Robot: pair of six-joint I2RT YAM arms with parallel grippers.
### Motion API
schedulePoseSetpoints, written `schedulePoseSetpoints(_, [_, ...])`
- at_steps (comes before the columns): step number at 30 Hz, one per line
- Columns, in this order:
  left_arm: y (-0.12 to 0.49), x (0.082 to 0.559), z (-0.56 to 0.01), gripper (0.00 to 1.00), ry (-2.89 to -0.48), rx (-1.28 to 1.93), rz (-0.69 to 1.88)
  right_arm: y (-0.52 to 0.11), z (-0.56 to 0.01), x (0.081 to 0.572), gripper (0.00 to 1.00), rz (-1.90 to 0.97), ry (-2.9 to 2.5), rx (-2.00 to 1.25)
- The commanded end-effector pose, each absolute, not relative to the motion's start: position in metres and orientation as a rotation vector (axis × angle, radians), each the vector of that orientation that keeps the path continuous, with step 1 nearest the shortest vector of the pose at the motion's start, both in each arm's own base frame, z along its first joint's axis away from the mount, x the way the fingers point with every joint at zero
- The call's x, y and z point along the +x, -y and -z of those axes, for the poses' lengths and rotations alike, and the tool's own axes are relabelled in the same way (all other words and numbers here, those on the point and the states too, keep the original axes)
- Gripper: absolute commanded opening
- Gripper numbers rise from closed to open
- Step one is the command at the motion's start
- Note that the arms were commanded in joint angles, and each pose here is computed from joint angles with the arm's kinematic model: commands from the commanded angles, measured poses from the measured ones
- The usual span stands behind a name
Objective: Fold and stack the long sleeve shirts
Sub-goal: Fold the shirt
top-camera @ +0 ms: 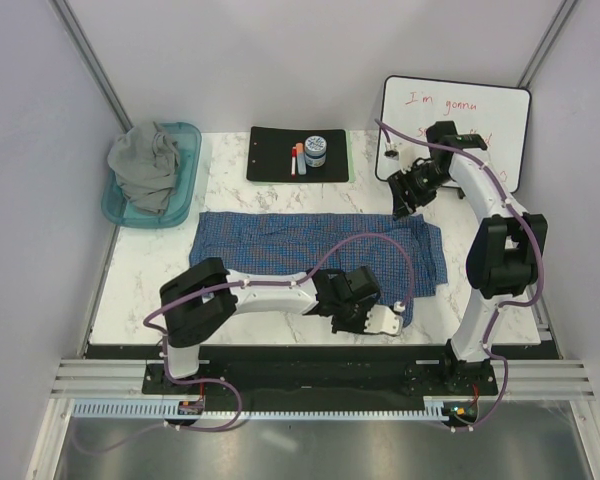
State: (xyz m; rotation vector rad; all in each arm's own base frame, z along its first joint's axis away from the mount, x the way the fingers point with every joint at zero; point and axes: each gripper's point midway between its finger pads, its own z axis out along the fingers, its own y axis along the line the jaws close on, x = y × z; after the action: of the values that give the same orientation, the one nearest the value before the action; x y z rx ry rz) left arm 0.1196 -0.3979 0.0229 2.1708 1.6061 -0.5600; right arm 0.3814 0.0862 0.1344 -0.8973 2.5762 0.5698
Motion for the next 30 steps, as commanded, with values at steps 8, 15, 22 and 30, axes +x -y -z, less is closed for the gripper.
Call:
schedulePoseSetpoints(8, [0.434, 0.207, -0.169, 0.02, -1.843, 1.604, 1.175, -0.084, -0.178, 0.403, 0.64, -0.592, -2.451, -0.870])
schedulePoseSetpoints(15, [0.397, 0.332, -0.124, 0.44, -2.268, 1.079, 1.247, -0.075, -0.167, 0.422, 0.72, -0.581, -2.484, -0.812])
schedulePoseSetpoints(22, [0.342, 0.362, -0.127, 0.70, -2.270, 0.947, 1.153, -0.078, -0.152, 0.407, 0.71, -0.637, -2.509, -0.844])
schedulePoseSetpoints(30, [0.326, 0.325, -0.149, 0.69, -2.266, 0.896, 1.191, -0.107, -0.145, 0.355, 0.64, -0.712, -2.474, -1.077])
